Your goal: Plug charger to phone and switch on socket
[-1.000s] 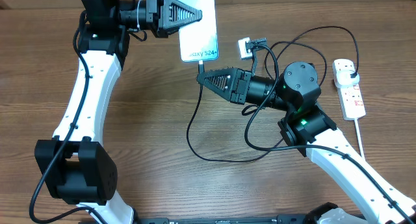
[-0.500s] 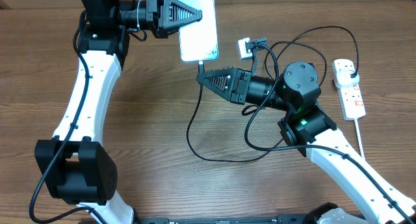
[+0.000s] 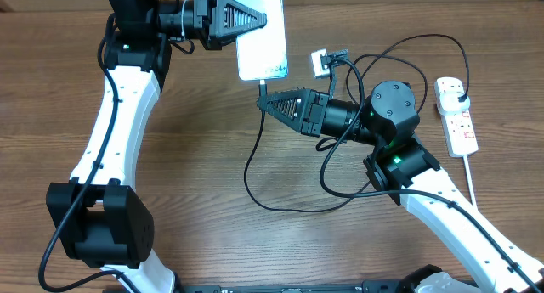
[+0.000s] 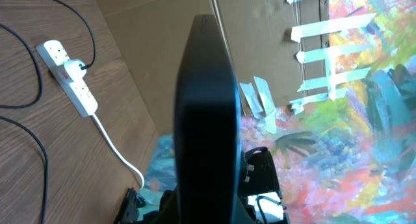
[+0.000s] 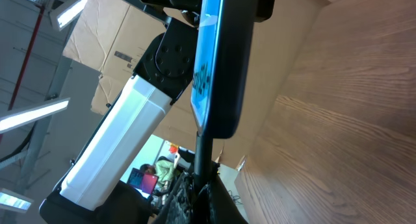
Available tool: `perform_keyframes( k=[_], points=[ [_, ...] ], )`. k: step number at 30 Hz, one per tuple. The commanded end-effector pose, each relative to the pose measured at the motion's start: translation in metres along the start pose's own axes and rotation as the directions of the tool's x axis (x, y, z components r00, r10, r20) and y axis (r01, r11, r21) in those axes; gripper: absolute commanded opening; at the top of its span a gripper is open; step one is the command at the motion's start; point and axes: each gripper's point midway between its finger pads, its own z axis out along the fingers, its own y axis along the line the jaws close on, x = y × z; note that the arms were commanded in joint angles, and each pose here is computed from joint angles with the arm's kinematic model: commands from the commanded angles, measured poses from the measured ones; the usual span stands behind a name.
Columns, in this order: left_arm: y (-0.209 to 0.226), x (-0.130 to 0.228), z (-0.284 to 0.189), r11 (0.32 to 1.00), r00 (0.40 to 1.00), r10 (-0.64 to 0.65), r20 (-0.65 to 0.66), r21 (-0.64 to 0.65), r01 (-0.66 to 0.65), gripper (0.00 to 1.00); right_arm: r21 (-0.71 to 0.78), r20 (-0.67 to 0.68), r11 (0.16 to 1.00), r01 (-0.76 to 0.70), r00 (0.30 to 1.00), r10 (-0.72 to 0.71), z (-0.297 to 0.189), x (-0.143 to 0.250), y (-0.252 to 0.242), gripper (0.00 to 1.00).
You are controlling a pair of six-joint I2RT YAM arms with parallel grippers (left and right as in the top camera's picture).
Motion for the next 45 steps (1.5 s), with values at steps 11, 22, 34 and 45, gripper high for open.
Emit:
perform_keyframes(
  k=[11, 22, 34, 45],
  points=[
    [-0.020, 0.012, 0.005, 0.997, 0.996, 0.073, -0.043, 0.017, -0.072, 0.04, 0.024, 0.053, 1.000, 0.001, 0.999, -0.002, -0.007, -0.015, -0.008, 0.04],
    [-0.020, 0.012, 0.005, 0.997, 0.996, 0.072, -0.046, 0.018, -0.072, 0.04, 0.028, 0.060, 1.000, 0.001, 0.998, -0.003, -0.009, -0.018, -0.009, 0.04],
    [-0.021, 0.014, 0.010, 0.997, 0.995, 0.080, -0.056, 0.023, -0.079, 0.04, 0.017, 0.066, 1.000, 0.015, 0.998, -0.016, -0.009, -0.019, -0.006, 0.04],
    [-0.022, 0.017, 0.015, 0.997, 0.994, 0.080, -0.068, 0.028, -0.078, 0.04, 0.017, 0.066, 1.000, 0.015, 0.998, -0.016, -0.009, -0.019, -0.006, 0.04]
  ],
)
